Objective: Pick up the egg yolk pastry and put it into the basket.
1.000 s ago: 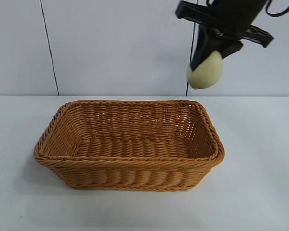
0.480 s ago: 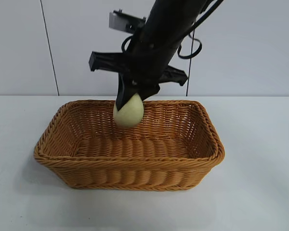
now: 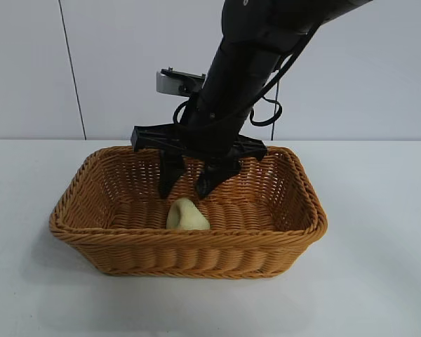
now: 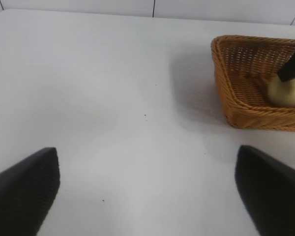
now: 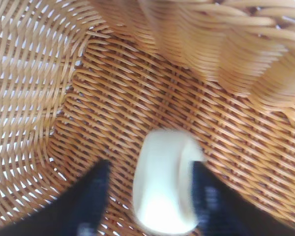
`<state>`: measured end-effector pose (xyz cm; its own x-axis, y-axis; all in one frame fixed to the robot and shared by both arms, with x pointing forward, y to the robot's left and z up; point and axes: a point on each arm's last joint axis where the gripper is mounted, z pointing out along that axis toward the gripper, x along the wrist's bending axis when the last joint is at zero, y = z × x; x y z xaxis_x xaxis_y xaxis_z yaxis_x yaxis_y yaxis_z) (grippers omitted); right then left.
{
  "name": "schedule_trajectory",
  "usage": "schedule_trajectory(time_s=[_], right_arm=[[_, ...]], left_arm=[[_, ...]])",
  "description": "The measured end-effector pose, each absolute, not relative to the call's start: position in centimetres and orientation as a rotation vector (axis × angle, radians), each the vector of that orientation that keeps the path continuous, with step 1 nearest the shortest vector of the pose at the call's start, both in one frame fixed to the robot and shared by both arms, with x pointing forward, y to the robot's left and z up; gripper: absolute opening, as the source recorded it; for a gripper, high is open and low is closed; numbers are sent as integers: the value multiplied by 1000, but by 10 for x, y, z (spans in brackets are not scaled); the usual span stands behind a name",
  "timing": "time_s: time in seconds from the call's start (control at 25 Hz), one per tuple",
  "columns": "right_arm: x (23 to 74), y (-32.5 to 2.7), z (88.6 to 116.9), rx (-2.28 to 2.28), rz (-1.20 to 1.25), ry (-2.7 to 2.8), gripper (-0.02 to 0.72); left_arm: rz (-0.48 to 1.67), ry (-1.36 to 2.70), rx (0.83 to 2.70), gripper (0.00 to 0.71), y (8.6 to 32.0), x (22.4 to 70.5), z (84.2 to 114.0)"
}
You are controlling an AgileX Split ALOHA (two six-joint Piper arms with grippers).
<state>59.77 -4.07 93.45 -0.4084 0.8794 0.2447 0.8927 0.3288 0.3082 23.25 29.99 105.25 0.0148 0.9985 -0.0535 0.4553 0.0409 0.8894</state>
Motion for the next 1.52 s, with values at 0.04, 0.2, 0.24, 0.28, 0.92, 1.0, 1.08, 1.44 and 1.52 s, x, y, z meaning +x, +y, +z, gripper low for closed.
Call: schedule_trajectory(time_s=[0.04, 0.2, 0.24, 0.28, 0.92, 1.0, 1.08, 1.44, 1.52], right_arm=[[596, -41, 938, -1685, -617, -2535, 629], [593, -44, 966, -1657, -602, -2558, 685], [593, -44, 975, -1659, -592, -2563, 688], [593, -44, 975, -1659, -592, -2563, 688], [652, -162, 1038, -2133, -335, -2477, 695], [662, -195, 1039, -2224, -315, -2425, 695], [668, -223, 1039, -2299, -295, -2379, 695], [674, -296, 1039, -2471, -259, -2236, 695], [673, -297, 1038, -2460, -250, -2246, 695]], left_arm=[[891, 1548, 1520, 695, 300, 232, 1052], [891, 1548, 1520, 695, 300, 232, 1052], [891, 1548, 1520, 695, 300, 232, 1052], [891, 1548, 1520, 695, 300, 232, 1052], [891, 1547, 1519, 695, 300, 233, 1053], [892, 1547, 1520, 695, 300, 233, 1053], [892, 1547, 1520, 695, 300, 233, 1053], [892, 1547, 1520, 695, 300, 233, 1053], [892, 1547, 1520, 695, 300, 233, 1053]])
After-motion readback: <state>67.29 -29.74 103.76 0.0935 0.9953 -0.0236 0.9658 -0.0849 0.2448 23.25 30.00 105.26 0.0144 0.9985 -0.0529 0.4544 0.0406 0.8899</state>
